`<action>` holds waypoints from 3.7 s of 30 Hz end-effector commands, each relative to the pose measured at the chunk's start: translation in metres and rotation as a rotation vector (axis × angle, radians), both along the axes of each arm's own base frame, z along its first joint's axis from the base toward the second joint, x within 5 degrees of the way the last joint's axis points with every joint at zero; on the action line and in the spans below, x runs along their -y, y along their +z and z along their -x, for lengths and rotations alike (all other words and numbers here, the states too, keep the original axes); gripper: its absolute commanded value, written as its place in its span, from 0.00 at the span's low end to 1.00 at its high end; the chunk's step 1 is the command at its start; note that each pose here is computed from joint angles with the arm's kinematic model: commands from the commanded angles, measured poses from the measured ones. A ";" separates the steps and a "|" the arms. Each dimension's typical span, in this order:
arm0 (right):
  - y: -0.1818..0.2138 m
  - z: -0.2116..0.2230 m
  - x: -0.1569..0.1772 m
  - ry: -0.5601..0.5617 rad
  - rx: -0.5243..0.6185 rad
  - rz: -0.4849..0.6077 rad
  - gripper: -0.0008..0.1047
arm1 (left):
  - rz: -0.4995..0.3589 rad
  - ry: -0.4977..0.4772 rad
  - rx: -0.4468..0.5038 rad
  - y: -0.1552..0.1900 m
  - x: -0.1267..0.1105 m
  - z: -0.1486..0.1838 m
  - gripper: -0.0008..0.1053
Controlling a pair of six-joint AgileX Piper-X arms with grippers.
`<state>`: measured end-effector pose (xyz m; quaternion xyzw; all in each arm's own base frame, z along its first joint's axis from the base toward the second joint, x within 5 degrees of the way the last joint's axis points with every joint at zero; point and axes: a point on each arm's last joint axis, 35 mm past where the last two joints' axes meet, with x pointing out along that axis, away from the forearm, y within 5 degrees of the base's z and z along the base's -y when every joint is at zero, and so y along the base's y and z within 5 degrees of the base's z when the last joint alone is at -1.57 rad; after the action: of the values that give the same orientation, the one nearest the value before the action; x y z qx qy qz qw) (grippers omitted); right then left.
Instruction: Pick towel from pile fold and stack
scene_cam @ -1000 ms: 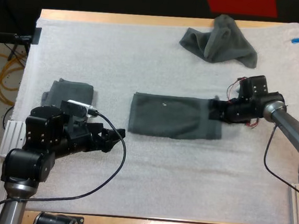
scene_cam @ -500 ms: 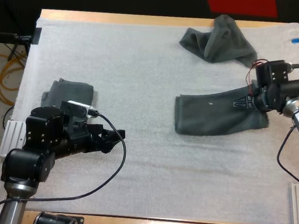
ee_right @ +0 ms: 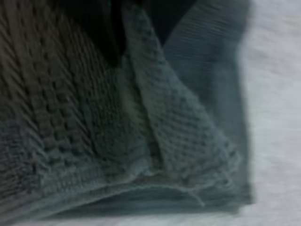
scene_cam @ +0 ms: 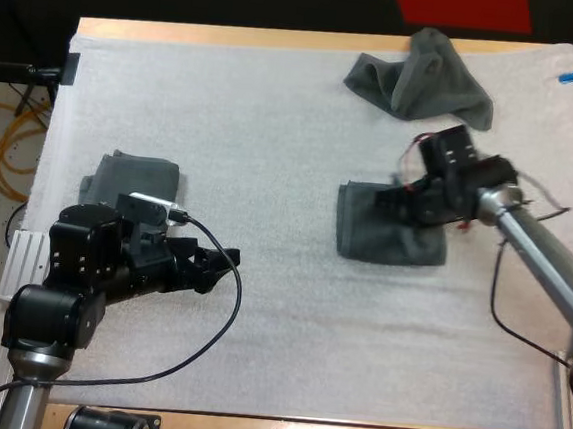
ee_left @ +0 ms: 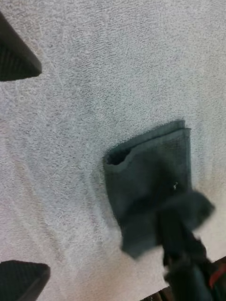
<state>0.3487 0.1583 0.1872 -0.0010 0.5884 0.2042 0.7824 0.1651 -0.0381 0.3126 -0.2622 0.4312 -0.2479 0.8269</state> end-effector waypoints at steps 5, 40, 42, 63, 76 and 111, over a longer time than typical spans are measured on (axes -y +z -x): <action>-0.009 -0.010 -0.020 -0.051 0.021 -0.125 0.01 | -0.002 -0.002 0.010 0.001 0.000 0.000 0.71; 0.192 0.099 0.028 0.217 0.499 -0.168 0.60 | 0.109 -0.114 -0.049 -0.043 0.068 -0.090 0.84; 0.203 0.113 0.036 0.205 0.520 -0.157 0.60 | 0.114 -0.120 -0.074 -0.050 0.080 -0.104 0.84; 0.251 0.241 0.103 0.092 0.584 -0.080 0.60 | 0.083 -0.114 -0.478 -0.165 0.174 -0.185 0.84; 0.251 0.249 0.108 0.082 0.576 -0.059 0.60 | 0.083 -0.019 -0.569 -0.172 0.201 -0.183 0.79; 0.224 0.226 0.091 0.116 0.594 -0.208 0.60 | -0.056 -0.038 -0.330 -0.069 0.003 -0.197 0.01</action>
<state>0.1230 0.0663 0.4094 -0.0173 0.3169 0.2905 0.9027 0.3651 -0.0390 0.2396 -0.2794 0.5709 -0.2010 0.7454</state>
